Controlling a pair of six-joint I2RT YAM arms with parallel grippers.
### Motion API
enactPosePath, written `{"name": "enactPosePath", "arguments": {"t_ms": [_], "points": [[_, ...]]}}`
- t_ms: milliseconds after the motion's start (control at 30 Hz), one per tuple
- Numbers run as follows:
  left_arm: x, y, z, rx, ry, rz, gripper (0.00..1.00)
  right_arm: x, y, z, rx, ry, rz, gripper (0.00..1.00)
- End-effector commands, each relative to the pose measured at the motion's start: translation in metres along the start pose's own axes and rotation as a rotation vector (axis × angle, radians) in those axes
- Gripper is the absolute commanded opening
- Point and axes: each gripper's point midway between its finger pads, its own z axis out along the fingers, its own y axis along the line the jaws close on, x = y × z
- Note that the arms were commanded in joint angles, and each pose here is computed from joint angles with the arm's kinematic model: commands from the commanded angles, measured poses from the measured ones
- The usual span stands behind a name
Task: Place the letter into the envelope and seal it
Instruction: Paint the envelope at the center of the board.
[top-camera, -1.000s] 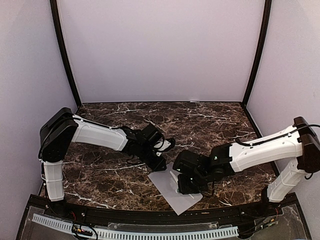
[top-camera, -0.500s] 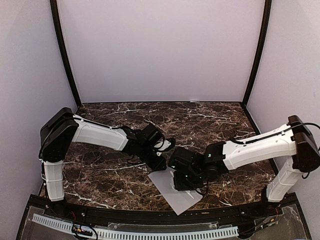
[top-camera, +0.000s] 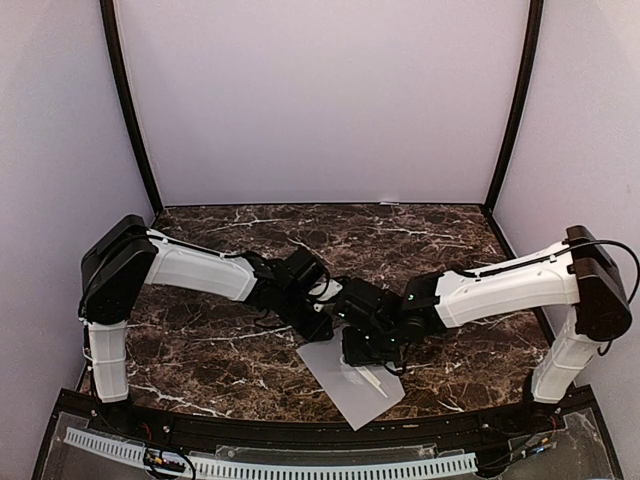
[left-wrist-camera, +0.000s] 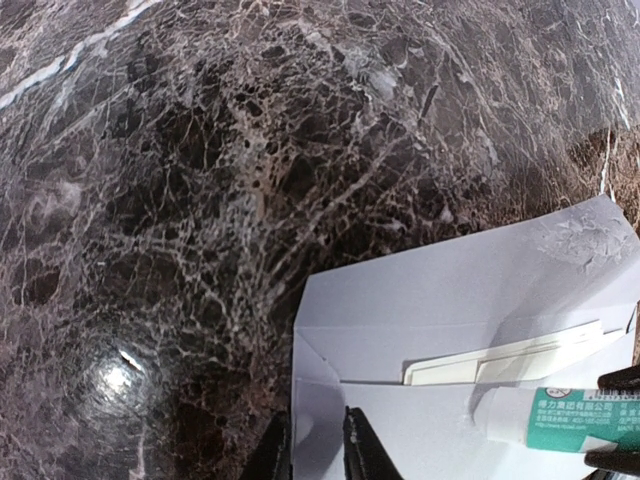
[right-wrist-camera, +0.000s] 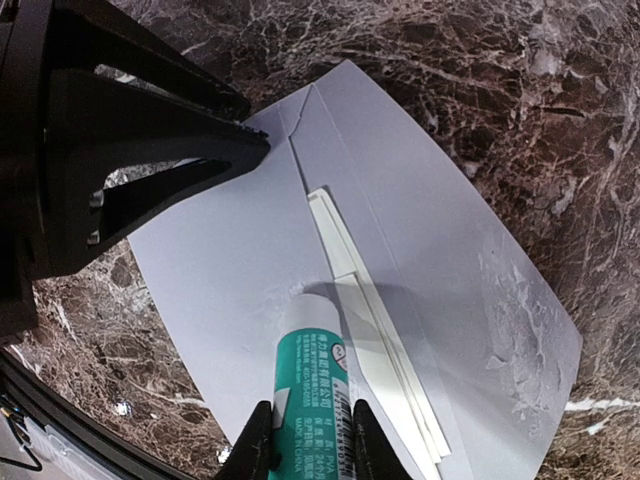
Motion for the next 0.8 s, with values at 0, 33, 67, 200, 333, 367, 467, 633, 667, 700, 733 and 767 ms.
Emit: {"name": "enactPosePath", "arguments": {"t_ms": [0,33,67,200,333,367,467,633,667,700,733,767], "points": [[0.066,0.004,0.024,0.004,0.222,-0.030,0.18,-0.009,-0.017,0.015,0.073,-0.017,-0.010,0.00],[0.066,0.004,0.024,0.004,0.222,-0.029,0.18,-0.010,-0.016,0.016,0.071,-0.018,-0.012,0.00],[0.066,0.004,0.024,0.004,0.222,-0.033,0.18,-0.012,-0.013,0.016,0.066,-0.020,-0.013,0.00],[0.067,0.004,0.025,0.009,0.219,-0.038,0.18,-0.017,-0.008,0.015,0.053,-0.032,-0.017,0.00],[0.068,0.003,0.025,0.010,0.216,-0.043,0.18,-0.027,0.001,0.007,0.020,-0.061,-0.012,0.00],[0.068,0.004,0.025,0.009,0.215,-0.042,0.18,-0.030,0.003,0.002,0.008,-0.074,-0.010,0.00],[0.067,0.006,0.025,-0.002,0.211,-0.044,0.18,-0.045,0.010,-0.014,-0.030,-0.125,-0.007,0.00],[0.061,0.014,0.021,-0.012,0.190,-0.064,0.18,-0.064,0.012,-0.040,-0.066,-0.184,0.000,0.00],[0.059,0.015,0.020,-0.013,0.178,-0.066,0.18,-0.066,0.012,-0.045,-0.075,-0.194,0.002,0.00],[0.056,0.019,0.017,-0.019,0.165,-0.073,0.18,-0.068,0.013,-0.052,-0.088,-0.206,0.005,0.00],[0.051,0.020,0.014,-0.019,0.149,-0.076,0.18,-0.069,0.012,-0.054,-0.092,-0.211,0.007,0.00],[0.050,0.023,0.012,-0.020,0.142,-0.087,0.18,-0.070,0.012,-0.061,-0.105,-0.222,0.011,0.00]]}}
